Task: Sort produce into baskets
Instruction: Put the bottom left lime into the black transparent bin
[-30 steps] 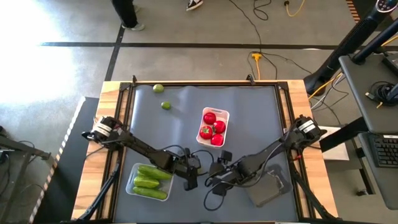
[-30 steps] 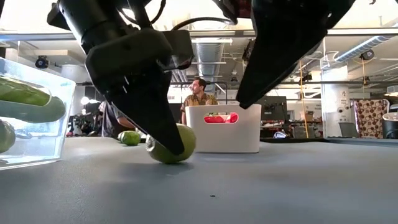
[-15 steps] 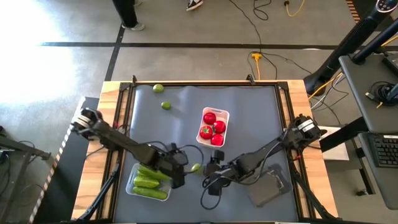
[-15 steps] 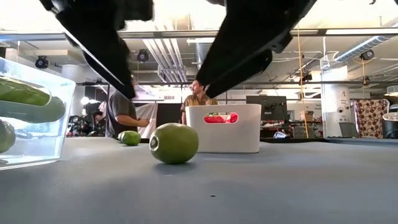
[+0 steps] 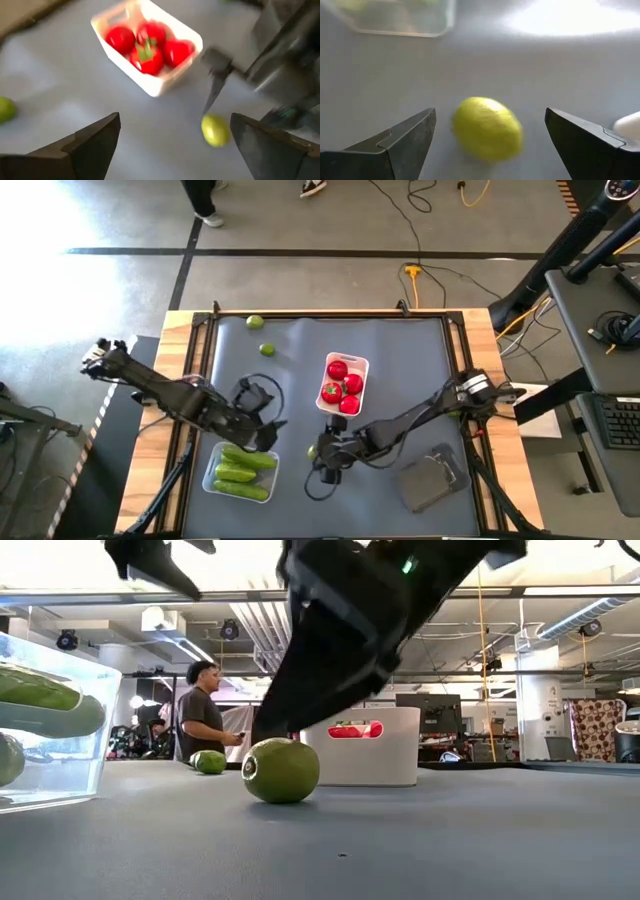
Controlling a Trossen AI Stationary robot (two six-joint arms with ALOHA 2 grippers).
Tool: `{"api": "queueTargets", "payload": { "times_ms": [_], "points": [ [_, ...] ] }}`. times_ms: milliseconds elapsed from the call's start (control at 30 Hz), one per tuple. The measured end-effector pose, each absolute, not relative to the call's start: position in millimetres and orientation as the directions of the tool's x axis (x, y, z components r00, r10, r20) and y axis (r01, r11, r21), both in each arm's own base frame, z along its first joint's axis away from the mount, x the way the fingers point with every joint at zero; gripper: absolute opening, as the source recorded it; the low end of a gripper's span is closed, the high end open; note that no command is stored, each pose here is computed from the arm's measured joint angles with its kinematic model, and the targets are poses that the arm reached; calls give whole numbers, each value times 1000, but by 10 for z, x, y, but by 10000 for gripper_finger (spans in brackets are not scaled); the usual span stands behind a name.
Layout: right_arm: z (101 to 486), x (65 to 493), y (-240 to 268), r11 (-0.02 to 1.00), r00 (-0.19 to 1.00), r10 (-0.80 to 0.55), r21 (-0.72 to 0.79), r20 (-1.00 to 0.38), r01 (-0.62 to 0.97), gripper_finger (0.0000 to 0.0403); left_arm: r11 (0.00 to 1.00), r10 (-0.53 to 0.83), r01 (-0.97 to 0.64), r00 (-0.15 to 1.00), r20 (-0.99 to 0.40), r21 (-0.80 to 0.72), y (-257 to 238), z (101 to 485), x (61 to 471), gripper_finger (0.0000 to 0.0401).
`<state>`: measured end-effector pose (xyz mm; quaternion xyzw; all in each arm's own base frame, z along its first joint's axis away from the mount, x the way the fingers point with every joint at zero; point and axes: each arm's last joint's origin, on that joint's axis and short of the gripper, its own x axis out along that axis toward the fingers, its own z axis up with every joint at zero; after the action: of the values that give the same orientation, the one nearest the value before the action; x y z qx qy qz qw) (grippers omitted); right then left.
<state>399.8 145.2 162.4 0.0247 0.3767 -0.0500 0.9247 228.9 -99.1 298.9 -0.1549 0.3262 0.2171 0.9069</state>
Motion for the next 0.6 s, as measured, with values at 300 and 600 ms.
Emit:
{"api": "queueTargets", "payload": {
  "times_ms": [300,600],
  "points": [
    [1459,4179,1379,996,670,13,66,-743,54,368,837,327,-529,689,-646,-140,-910,3126,1972,361],
    [1419,4150,1345,999,642,-21,1,-767,34,368,740,467,-645,696,-546,-189,-999,2869,1862,361]
  ]
}}
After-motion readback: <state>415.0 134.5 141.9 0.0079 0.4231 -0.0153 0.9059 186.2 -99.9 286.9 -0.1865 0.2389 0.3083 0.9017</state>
